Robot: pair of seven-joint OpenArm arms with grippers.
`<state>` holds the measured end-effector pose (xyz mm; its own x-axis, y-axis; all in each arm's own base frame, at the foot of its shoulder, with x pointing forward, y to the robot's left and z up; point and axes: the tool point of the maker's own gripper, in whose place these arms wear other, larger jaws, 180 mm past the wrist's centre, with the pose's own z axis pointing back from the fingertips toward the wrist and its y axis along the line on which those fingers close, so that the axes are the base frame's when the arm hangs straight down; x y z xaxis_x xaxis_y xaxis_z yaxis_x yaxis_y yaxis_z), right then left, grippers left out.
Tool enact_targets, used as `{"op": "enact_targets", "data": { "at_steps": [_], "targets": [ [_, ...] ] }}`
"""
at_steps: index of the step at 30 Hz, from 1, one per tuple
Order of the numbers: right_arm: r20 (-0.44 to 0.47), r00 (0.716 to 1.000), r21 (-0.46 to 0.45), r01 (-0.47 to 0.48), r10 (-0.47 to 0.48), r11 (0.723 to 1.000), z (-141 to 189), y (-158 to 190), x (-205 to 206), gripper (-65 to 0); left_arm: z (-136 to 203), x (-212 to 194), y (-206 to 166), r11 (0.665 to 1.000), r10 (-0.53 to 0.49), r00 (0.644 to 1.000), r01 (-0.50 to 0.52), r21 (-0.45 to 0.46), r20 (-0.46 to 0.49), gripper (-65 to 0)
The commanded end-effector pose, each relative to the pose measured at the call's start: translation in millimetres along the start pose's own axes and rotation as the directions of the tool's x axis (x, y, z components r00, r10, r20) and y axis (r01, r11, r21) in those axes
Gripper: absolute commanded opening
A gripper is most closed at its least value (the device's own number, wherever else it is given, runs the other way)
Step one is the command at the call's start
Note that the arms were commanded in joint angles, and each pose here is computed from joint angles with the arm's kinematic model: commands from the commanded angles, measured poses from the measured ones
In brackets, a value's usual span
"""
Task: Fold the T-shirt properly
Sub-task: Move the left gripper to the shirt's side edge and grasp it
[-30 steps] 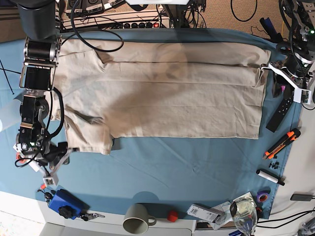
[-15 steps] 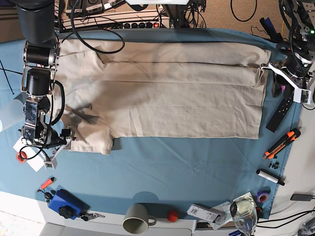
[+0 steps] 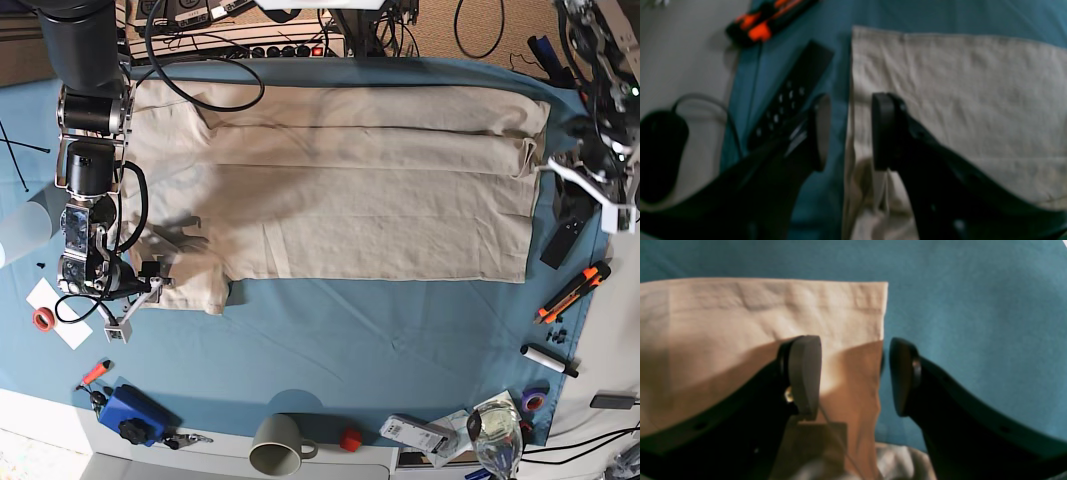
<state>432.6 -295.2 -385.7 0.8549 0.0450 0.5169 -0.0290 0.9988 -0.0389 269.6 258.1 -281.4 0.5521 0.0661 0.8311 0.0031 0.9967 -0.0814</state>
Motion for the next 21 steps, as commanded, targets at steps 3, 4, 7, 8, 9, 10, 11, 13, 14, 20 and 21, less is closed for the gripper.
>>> {"op": "enact_targets", "data": {
  "at_steps": [3,4,7,8,9,10,11,13,14,20,21],
  "targets": [
    [0.053,0.999,-0.019,-0.001,0.002,1.000,11.6,-10.0,23.8,-32.6,-11.0,22.5,1.9,0.999,-0.039,0.998,0.041,-0.033,0.058,-42.0],
    [0.051,0.999,-0.020,-0.001,0.002,1.000,11.7,-10.3,23.6,-32.6,-18.0,22.9,0.8,0.998,-0.033,0.998,0.036,-0.046,0.052,-40.1],
    [0.052,0.999,-0.019,-0.001,0.002,1.000,11.5,-9.8,23.6,-32.6,-44.9,18.2,-12.1,0.994,-0.036,0.999,0.037,-0.102,0.006,-35.5],
    [0.052,0.999,-0.019,-0.001,0.002,1.000,11.5,-9.9,23.6,-32.6,-55.1,16.1,-16.1,0.993,-0.055,0.998,0.053,-0.109,-0.016,-35.4],
    [0.052,0.999,-0.019,-0.001,0.002,1.000,11.5,-9.9,23.6,-32.6,-65.4,14.7,-18.7,0.992,-0.075,0.996,0.070,-0.104,-0.038,-35.4],
    [0.051,0.999,-0.019,-0.001,0.002,1.000,11.5,-9.9,23.5,-32.6,-74.9,14.5,-20.4,0.991,-0.097,0.994,0.091,-0.096,-0.056,-35.4],
    [0.049,0.999,-0.019,-0.001,0.002,1.000,11.6,-10.0,23.1,-32.6,-84.1,16.6,-21.1,0.991,-0.109,0.992,0.104,-0.085,-0.066,-35.4],
    [0.045,0.999,-0.019,-0.001,0.002,1.000,11.6,-10.1,22.4,-32.6,-100.3,21.7,-21.1,0.990,-0.134,0.988,0.129,-0.059,-0.079,-35.4],
    [0.043,0.999,-0.019,-0.001,0.002,1.000,11.5,-10.1,22.0,-32.6,-107.5,24.3,-21.8,0.988,-0.146,0.985,0.142,-0.052,-0.087,-35.4],
    [0.040,0.999,-0.019,-0.001,0.002,1.000,11.5,-10.1,21.6,-32.6,-143.5,22.7,-17.1,0.978,-0.206,0.961,0.210,0.004,-0.185,-35.4],
    [0.040,0.999,-0.019,-0.001,0.002,1.000,11.5,-10.1,21.6,-32.6,-148.3,20.0,-11.9,0.977,-0.200,0.957,0.210,0.027,-0.208,-35.4]
  ]
}}
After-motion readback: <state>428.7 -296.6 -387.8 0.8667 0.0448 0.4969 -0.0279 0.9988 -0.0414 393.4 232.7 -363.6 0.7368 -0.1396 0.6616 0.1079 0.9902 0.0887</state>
